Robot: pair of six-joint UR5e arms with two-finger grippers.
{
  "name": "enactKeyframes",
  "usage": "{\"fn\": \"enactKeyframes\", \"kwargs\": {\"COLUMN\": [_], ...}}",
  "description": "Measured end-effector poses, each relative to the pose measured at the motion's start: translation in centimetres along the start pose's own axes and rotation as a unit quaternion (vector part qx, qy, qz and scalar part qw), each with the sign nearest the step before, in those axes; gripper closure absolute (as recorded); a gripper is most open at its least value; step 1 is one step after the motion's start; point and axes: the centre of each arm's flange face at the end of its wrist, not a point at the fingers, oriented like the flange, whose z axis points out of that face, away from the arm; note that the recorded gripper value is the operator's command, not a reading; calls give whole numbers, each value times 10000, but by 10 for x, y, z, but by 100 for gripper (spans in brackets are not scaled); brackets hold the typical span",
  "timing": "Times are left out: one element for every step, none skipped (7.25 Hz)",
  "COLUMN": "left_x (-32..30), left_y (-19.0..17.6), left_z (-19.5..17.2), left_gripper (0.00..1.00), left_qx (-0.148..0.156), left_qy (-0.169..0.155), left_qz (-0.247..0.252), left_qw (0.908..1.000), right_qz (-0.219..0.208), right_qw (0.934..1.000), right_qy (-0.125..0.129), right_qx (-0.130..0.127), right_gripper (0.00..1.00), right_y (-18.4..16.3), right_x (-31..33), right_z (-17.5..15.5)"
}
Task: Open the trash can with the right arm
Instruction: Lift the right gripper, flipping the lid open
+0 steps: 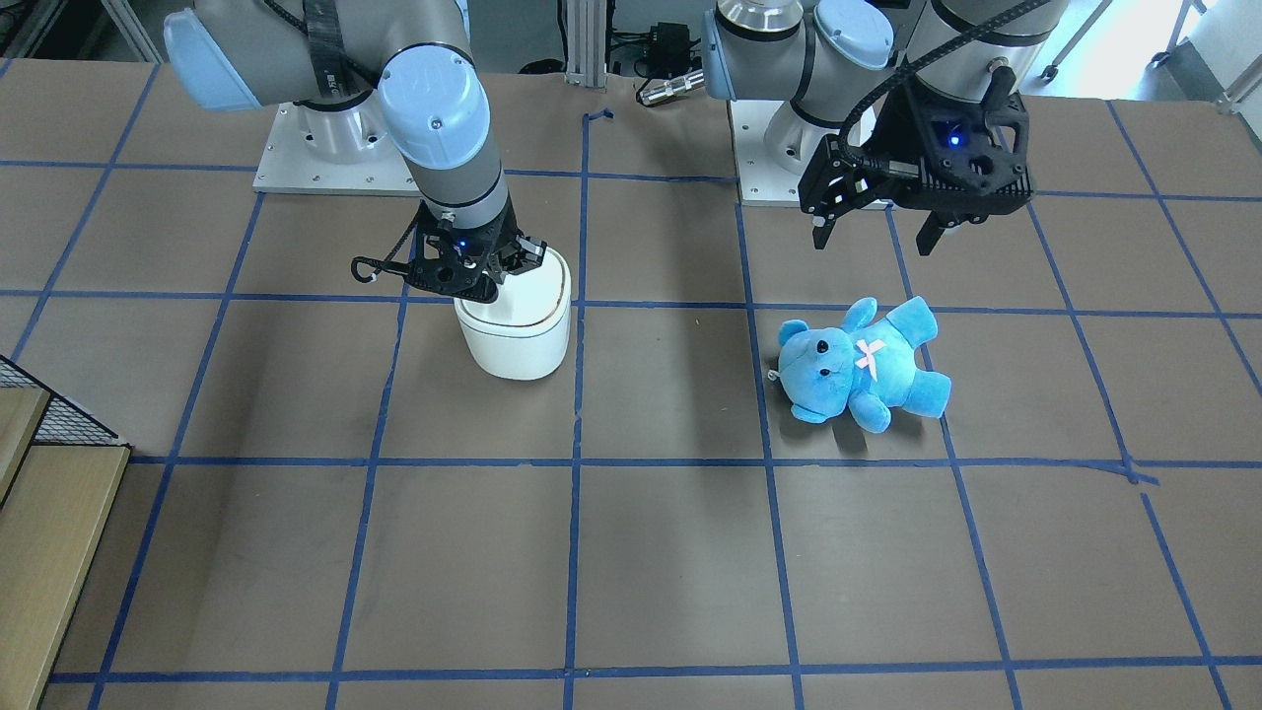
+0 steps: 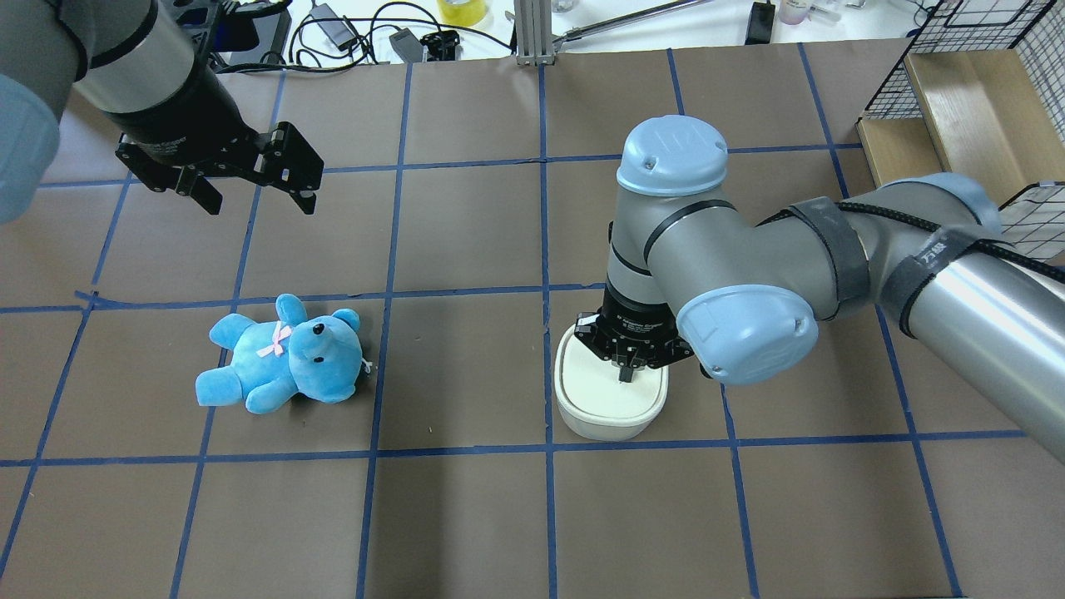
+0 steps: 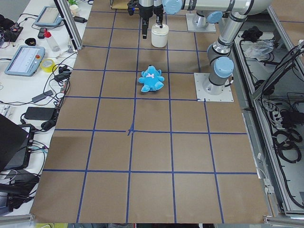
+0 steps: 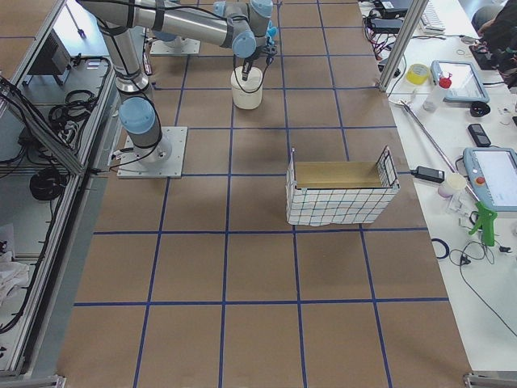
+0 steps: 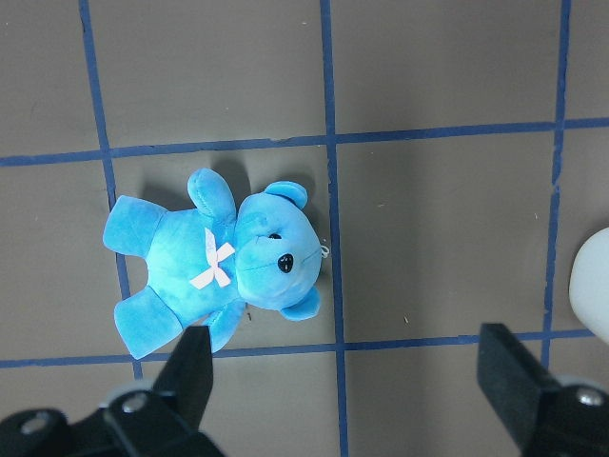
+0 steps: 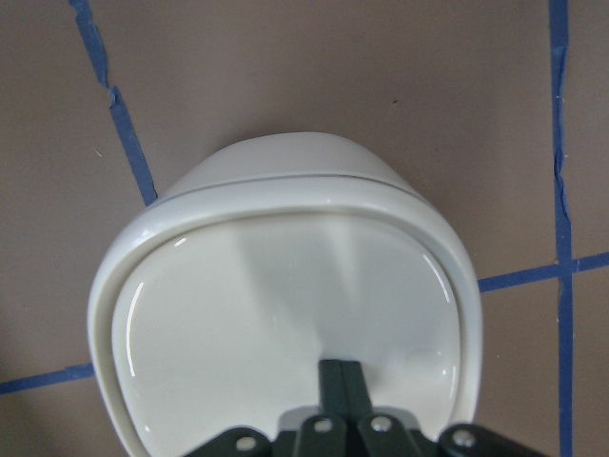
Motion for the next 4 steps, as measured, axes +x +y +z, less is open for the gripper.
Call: {"fn": "enactKeyframes", "kwargs": {"left_x": [0, 0, 0, 0], "left_y": [0, 0, 0, 0], "left_z": [0, 0, 0, 0], "left_gripper": [0, 0, 0, 0], "left_qx": [0, 0, 0, 0], "left_qy": [0, 2, 3, 2], "left_qz": [0, 0, 0, 0], "left_qw": [10000, 10000, 10000, 10000], "right_qz": [20, 45, 72, 99], "right_qw": [10000, 9999, 9997, 9996], "right_qy": [-1, 19, 46, 72], "right_qx": [-25, -130, -227, -266], "right_gripper": [98, 91, 81, 60], "right_y": [-2, -3, -4, -4], "right_x": [-2, -5, -8, -8], "right_z": [-11, -36, -68, -96]}}
